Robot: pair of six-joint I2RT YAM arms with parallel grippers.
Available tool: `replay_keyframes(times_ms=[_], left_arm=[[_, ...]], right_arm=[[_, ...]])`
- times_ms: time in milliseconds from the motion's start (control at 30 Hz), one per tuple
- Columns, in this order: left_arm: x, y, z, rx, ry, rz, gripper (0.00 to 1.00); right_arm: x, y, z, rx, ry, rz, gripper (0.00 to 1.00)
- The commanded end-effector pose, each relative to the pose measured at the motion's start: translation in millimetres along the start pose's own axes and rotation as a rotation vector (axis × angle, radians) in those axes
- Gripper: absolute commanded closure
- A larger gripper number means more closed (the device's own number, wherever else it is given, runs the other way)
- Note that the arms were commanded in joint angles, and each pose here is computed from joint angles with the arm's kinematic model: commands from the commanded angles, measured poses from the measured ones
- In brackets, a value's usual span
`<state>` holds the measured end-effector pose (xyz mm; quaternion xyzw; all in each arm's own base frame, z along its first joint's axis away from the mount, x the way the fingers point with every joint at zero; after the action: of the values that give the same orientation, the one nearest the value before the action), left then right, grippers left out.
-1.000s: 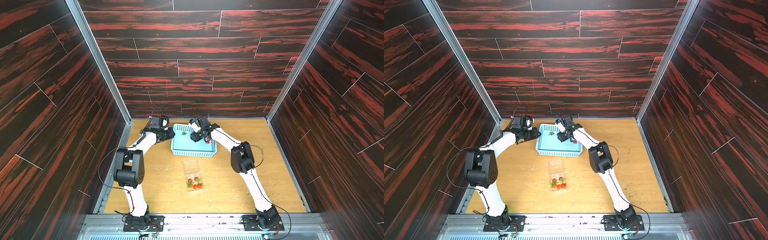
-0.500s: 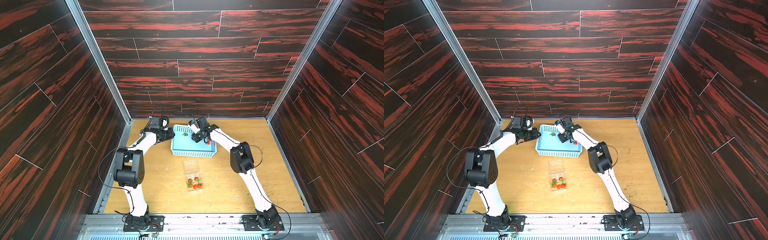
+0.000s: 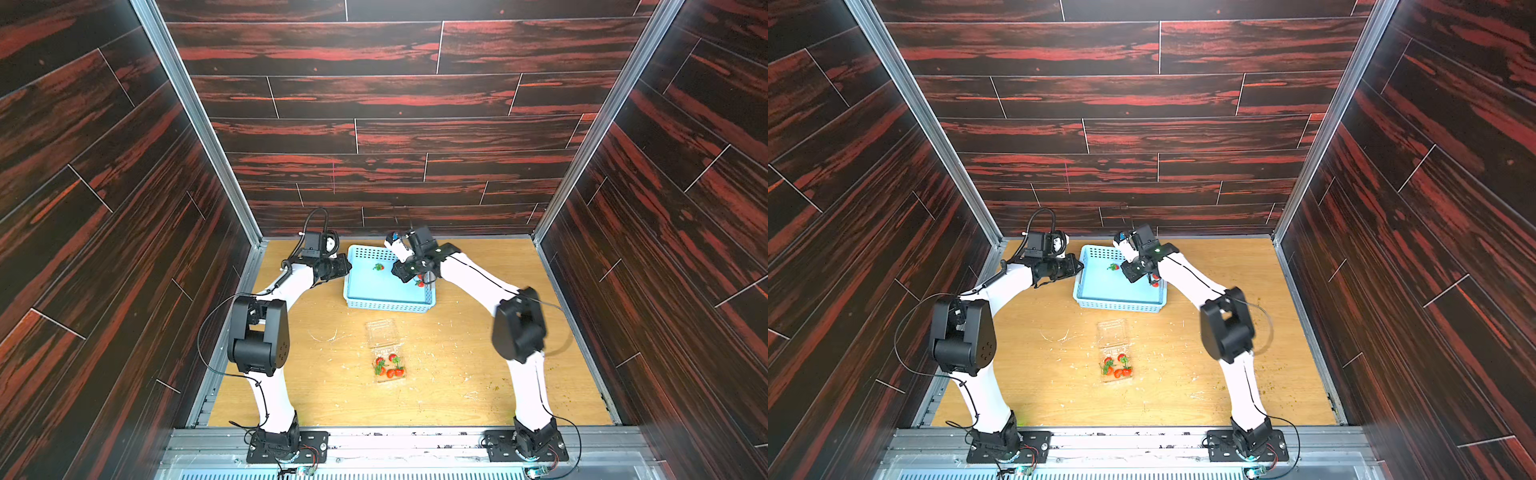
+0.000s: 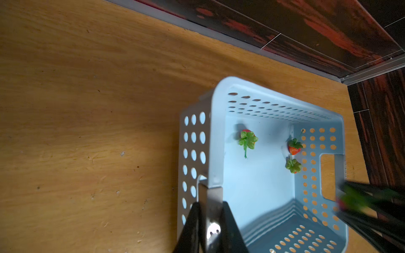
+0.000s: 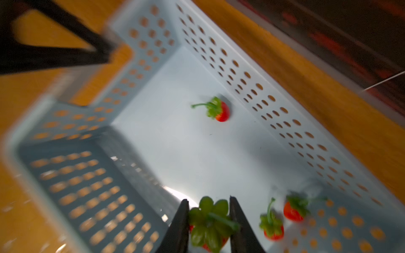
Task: Pack strawberries into containers
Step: Pick up the strawberry from the basket, then place the strawberry in the packing box, then pick up the strawberry from the basket.
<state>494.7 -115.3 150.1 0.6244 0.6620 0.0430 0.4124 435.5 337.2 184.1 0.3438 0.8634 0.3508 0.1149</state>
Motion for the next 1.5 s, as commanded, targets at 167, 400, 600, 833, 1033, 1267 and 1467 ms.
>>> replay_keyframes(times_ms=[167,400,600,833,1033,1267,1467], left_arm=[[-11.9,17.5,3.8,-0.050,-0.056,0.002,1.00],[-11.4,18.0,9.7,-0.046,-0.068,-0.006,1.00],[-10.4,16.1,9.7,-0.040,-0.063,-0.006,1.00],[-11.8,19.0,8.2,-0.043,-0.062,-0.001,1.00],[-13.0,20.7,6.3,-0.042,-0.060,0.004,1.00],[-14.3,21.5,4.5,-0.043,-0.062,0.007,1.00],[-14.5,20.4,3.0,-0.041,-0.060,0.008,1.00]], right_arm=[[120.9,-53.1,-49.4,0.062,0.326,-0.052,0.77],[187.7,-145.4,-37.9,0.296,0.471,-0.032,0.76],[193.8,-185.3,-28.3,0.408,0.454,-0.047,0.74],[191.6,-197.3,-27.2,0.445,0.441,-0.069,0.52],[185.4,-181.1,-31.7,0.390,0.429,-0.069,0.44],[96.6,-91.9,-50.3,0.117,0.262,0.052,0.45],[22.1,-36.9,-25.4,0.001,0.124,0.079,0.44]])
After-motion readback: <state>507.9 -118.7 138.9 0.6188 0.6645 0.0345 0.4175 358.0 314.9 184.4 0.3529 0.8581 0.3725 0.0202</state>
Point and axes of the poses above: each gripper's point midway between its finger pads, its own z axis out along the fingers, its own x axis along the line the jaws close on, y = z × x, the point moved 2 cm from there along -z, back along the fingers, and after that the axes turned 1 degree about z, right-handed, at the moved point
